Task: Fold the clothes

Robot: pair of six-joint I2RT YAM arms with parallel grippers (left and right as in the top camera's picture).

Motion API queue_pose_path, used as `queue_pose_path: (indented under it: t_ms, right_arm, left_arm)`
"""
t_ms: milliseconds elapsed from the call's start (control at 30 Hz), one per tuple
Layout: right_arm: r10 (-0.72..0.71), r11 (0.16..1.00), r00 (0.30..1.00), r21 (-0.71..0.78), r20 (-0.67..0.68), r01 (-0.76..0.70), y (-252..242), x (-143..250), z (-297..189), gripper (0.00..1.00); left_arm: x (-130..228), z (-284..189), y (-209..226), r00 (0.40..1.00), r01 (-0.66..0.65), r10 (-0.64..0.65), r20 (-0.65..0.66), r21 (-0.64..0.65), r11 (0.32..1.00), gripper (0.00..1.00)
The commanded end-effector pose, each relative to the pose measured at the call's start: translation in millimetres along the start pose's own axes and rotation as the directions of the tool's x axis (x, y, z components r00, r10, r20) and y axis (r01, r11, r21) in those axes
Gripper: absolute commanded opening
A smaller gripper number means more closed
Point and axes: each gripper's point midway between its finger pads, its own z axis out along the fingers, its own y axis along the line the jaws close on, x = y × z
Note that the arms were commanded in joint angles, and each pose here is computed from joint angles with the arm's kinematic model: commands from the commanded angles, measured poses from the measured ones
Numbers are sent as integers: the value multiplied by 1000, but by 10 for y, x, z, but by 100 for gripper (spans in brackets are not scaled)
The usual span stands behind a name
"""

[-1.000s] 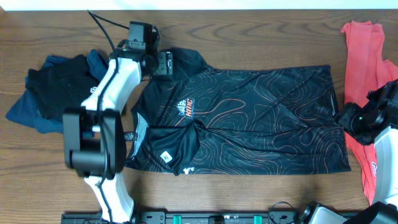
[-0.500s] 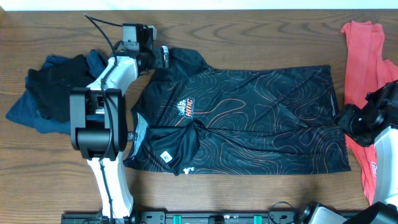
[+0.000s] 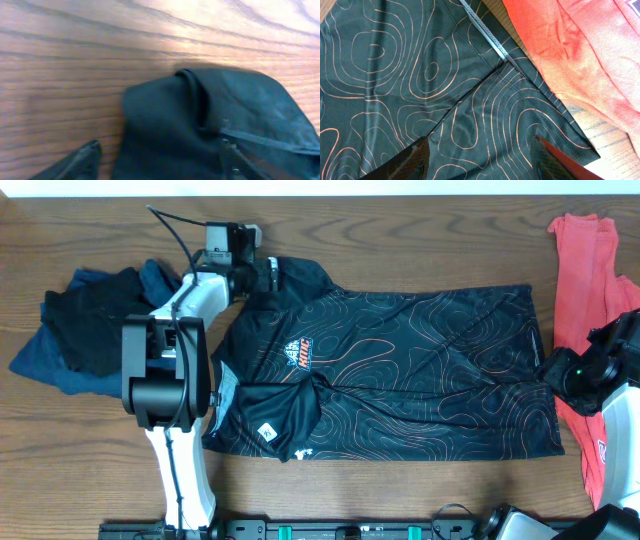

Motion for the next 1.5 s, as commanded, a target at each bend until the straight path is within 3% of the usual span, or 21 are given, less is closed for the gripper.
queue_pose_path:
  t_ms: [0, 133, 200, 300, 367, 500, 633, 767, 1100, 1467]
  right_arm:
    - [-12, 1000, 1000, -14, 15, 12, 25, -32, -51, 63]
    - [-12, 1000, 1000, -14, 15, 12, 25, -32, -51, 63]
    - [-12, 1000, 1000, -14, 15, 12, 24, -32, -51, 63]
    - [-13, 1000, 1000, -17, 26, 14, 32, -60, -52, 61]
    - [-16, 1000, 999, -21, 41, 17, 42, -97, -53, 59]
    - [-65, 997, 996, -28, 68, 67, 66, -161, -53, 58]
    - [-129, 988, 986, -66, 110, 137, 193, -283, -10, 68]
    - [-203, 974, 971, -79, 126, 214, 357, -436, 168, 72]
    - [-321, 935, 921, -82, 219, 346, 857, -1261, 956, 72]
    - [-372, 915, 894, -65, 249, 399, 1140, -1448, 1764, 72]
  left_arm:
    - [65, 107, -86, 1000, -21, 22, -22, 28, 999, 68]
    - [86, 108, -89, 999, -19, 20, -30, 28, 999, 54]
    - [111, 105, -75, 999, -14, 15, -40, 25, 1000, 42]
    - [148, 99, -66, 998, -8, 9, -56, 22, 1000, 15]
    - [180, 92, -63, 998, -3, 5, -69, 20, 1000, 6]
    - [259, 71, -57, 995, 15, -14, -104, 14, 1000, 6]
    - [345, 61, -48, 990, 26, -25, -138, 8, 1000, 6]
    - [385, 55, -43, 988, 31, -30, -154, 5, 1000, 6]
    - [429, 48, -41, 985, 36, -35, -172, 2, 999, 7]
    - [479, 39, -36, 981, 42, -42, -192, -2, 999, 7]
